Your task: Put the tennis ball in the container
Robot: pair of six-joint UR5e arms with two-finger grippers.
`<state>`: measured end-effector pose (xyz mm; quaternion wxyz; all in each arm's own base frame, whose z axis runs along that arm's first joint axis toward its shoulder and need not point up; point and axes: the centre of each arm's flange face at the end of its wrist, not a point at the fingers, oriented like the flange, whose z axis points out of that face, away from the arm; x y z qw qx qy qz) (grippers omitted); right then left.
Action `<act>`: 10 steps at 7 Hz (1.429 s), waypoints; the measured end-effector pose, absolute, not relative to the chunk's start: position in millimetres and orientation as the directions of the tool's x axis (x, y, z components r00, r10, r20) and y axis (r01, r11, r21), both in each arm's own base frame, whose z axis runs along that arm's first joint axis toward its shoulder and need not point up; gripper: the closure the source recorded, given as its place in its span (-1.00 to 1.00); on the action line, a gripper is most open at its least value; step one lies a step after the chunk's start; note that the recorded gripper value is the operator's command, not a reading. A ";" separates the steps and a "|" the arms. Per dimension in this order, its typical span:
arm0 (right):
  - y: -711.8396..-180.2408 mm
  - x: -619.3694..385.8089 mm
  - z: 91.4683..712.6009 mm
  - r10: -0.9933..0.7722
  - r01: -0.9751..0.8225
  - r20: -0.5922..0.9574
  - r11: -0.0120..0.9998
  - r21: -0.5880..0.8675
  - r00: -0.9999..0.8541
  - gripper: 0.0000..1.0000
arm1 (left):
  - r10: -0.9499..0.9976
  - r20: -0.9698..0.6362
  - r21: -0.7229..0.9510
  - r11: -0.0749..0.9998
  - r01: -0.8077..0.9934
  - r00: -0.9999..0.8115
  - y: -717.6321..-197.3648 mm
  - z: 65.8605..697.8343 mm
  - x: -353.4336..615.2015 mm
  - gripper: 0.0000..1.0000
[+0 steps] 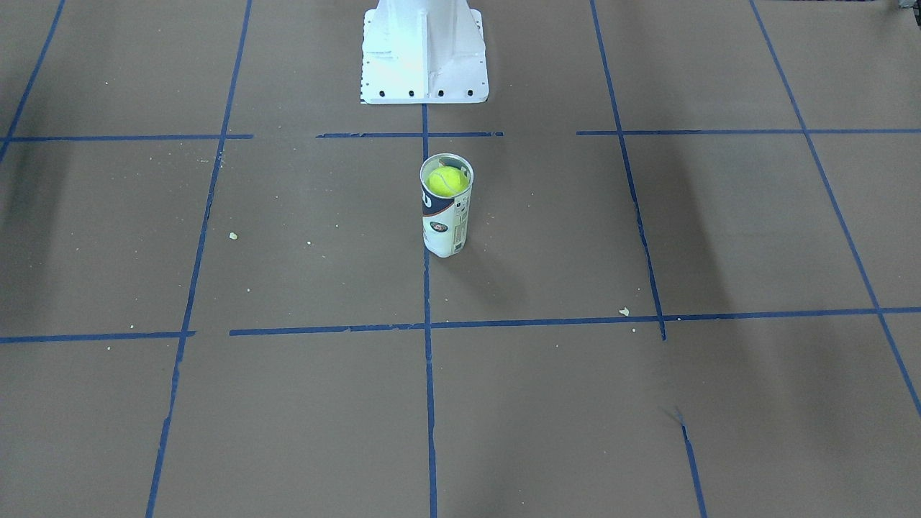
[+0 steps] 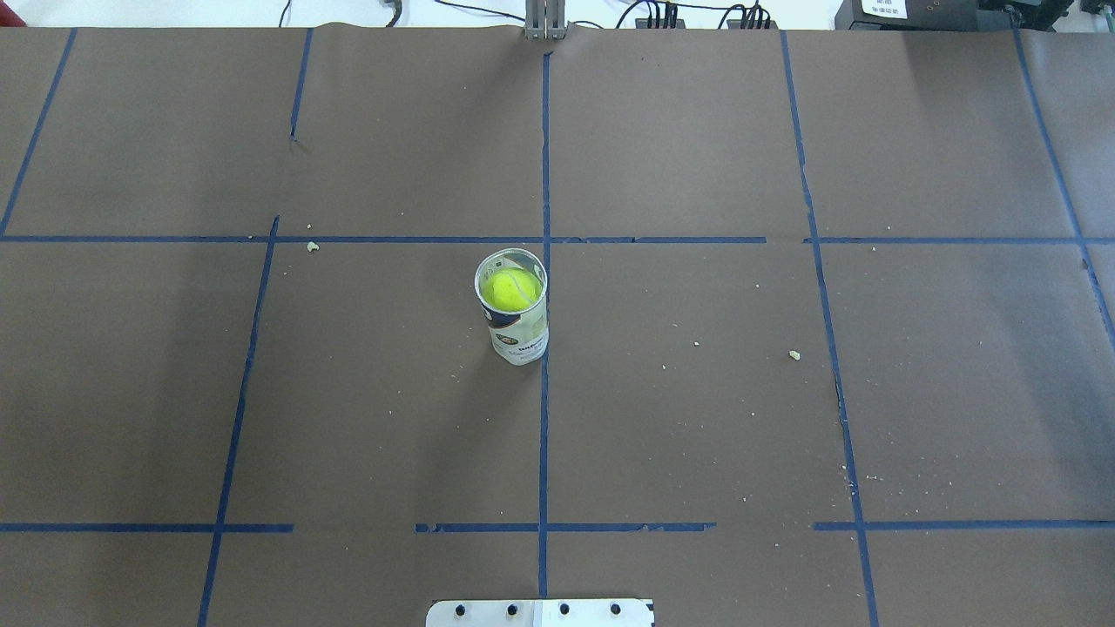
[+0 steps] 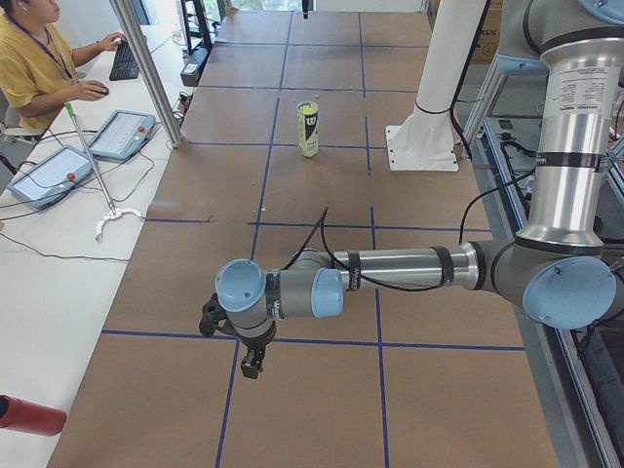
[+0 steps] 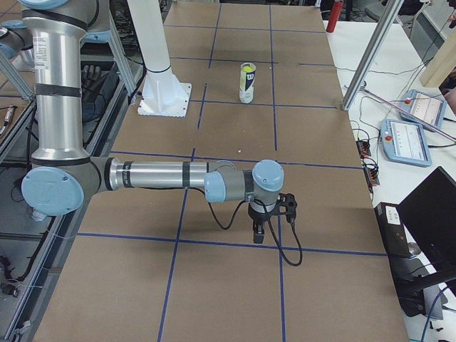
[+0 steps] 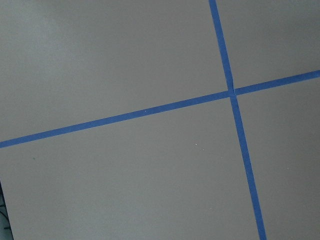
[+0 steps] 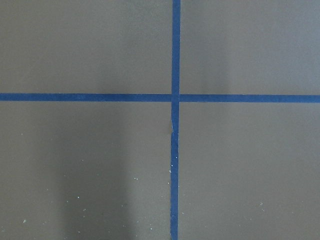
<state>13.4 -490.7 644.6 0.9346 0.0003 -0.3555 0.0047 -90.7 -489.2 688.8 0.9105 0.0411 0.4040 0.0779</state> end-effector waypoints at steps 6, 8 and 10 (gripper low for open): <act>-490.6 13.4 644.6 0.008 -0.009 0.665 1.000 -0.003 0.747 -1.00 | 0.164 -0.767 0.135 0.986 -0.093 0.620 -463.0 693.3 -84.7 -1.00; -490.6 13.4 644.6 0.008 -0.009 0.665 1.000 -0.003 0.747 -1.00 | 0.192 -0.731 0.160 0.981 -0.109 0.654 -474.5 682.9 -86.4 -1.00; -490.6 13.4 644.6 0.008 -0.009 0.665 1.000 -0.003 0.747 -1.00 | 0.212 -0.715 0.183 0.977 -0.114 0.666 -486.3 671.5 -88.1 -1.00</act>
